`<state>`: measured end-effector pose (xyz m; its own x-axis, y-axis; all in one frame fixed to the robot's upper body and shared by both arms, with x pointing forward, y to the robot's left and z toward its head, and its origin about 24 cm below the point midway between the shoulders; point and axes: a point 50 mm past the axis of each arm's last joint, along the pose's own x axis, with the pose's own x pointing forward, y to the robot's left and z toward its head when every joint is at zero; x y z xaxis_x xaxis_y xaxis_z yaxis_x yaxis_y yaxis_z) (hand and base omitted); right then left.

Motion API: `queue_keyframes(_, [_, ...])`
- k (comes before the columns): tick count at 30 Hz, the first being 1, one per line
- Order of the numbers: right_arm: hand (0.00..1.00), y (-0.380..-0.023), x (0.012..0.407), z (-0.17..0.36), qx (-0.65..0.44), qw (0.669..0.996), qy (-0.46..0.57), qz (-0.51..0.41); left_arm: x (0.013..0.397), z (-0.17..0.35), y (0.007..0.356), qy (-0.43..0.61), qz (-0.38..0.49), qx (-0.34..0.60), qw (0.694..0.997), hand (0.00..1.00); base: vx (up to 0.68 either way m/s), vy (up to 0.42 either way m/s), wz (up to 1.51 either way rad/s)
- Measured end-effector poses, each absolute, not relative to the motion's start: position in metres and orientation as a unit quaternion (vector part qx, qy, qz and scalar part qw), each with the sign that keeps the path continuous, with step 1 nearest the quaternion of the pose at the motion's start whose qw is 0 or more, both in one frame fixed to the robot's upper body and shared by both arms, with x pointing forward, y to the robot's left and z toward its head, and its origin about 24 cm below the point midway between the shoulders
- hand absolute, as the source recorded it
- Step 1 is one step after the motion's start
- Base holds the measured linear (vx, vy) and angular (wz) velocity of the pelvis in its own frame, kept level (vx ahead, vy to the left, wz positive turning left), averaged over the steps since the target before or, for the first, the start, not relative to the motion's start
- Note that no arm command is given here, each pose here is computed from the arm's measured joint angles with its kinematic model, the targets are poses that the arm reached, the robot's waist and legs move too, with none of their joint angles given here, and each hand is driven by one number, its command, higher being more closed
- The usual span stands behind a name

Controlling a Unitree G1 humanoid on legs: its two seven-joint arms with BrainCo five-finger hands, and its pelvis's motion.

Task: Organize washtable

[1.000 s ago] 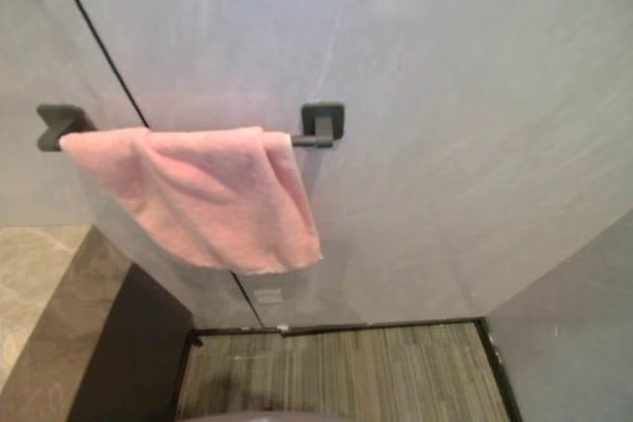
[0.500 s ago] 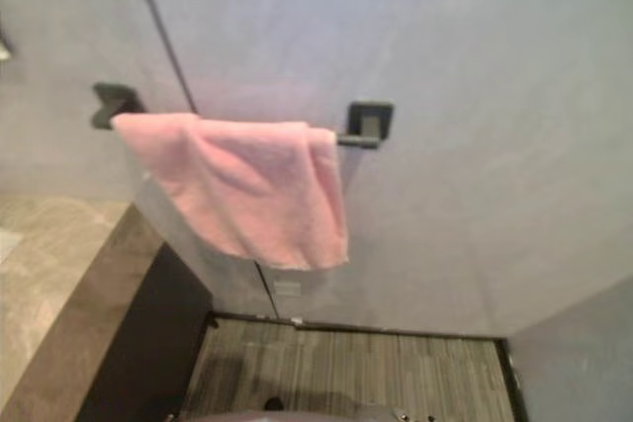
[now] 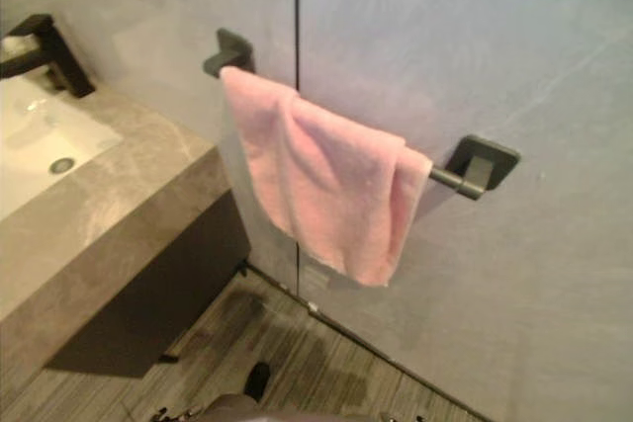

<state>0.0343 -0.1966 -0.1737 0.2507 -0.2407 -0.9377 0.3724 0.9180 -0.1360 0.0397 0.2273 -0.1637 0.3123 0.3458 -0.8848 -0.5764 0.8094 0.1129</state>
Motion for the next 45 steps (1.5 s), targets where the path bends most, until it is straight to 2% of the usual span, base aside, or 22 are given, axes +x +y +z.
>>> queue_keyframes(5, [0.00,-0.198,0.042,-0.171,0.046,0.804,0.564,-0.182,0.061,-0.159,0.225,0.471,0.292,-0.132,0.822,0.00,-0.18,-0.143,0.50])
queue_keyframes(14, [0.00,-0.205,0.058,-0.167,0.024,0.820,0.543,-0.176,0.073,-0.156,0.222,0.452,0.291,-0.140,0.832,0.00,-0.16,0.013,0.92])
queue_keyframes(17, [0.00,-0.192,0.061,-0.168,0.041,0.823,0.540,-0.171,0.067,-0.156,0.234,0.467,0.294,-0.122,0.825,0.00,-0.05,0.068,0.91])
queue_keyframes(19, [0.00,-0.204,0.060,-0.167,0.030,0.824,0.537,-0.180,0.062,-0.160,0.227,0.485,0.278,-0.115,0.821,0.00,-0.09,0.130,1.05])
queue_keyframes(21, [0.00,-0.205,0.059,-0.167,0.032,0.822,0.538,-0.183,0.068,-0.159,0.228,0.491,0.247,-0.081,0.831,0.00,-0.10,0.160,1.45])
queue_keyframes(22, [0.00,-0.194,0.056,-0.170,0.045,0.817,0.547,-0.177,0.067,-0.159,0.234,0.500,0.248,-0.074,0.826,0.00,-0.05,0.140,1.14])
queue_keyframes(25, [0.00,-0.209,0.054,-0.167,0.038,0.815,0.542,-0.201,0.047,-0.166,0.222,0.532,0.239,-0.079,0.808,0.00,-0.01,0.146,0.62])
queue_keyframes(29, [0.00,-0.209,0.048,-0.169,0.046,0.805,0.555,-0.206,0.049,-0.166,0.220,0.532,0.214,-0.074,0.816,0.00,-0.04,0.130,0.60])
queue_keyframes(40, [0.00,-0.211,0.048,-0.170,0.067,0.795,0.558,-0.229,0.044,-0.167,0.217,0.539,0.212,-0.079,0.812,0.00,-0.13,-0.024,0.34])
queue_keyframes(45, [0.00,-0.213,0.031,-0.171,0.122,0.767,0.561,-0.288,0.052,-0.166,0.216,0.530,0.199,-0.071,0.821,0.00,0.05,-0.008,1.20])
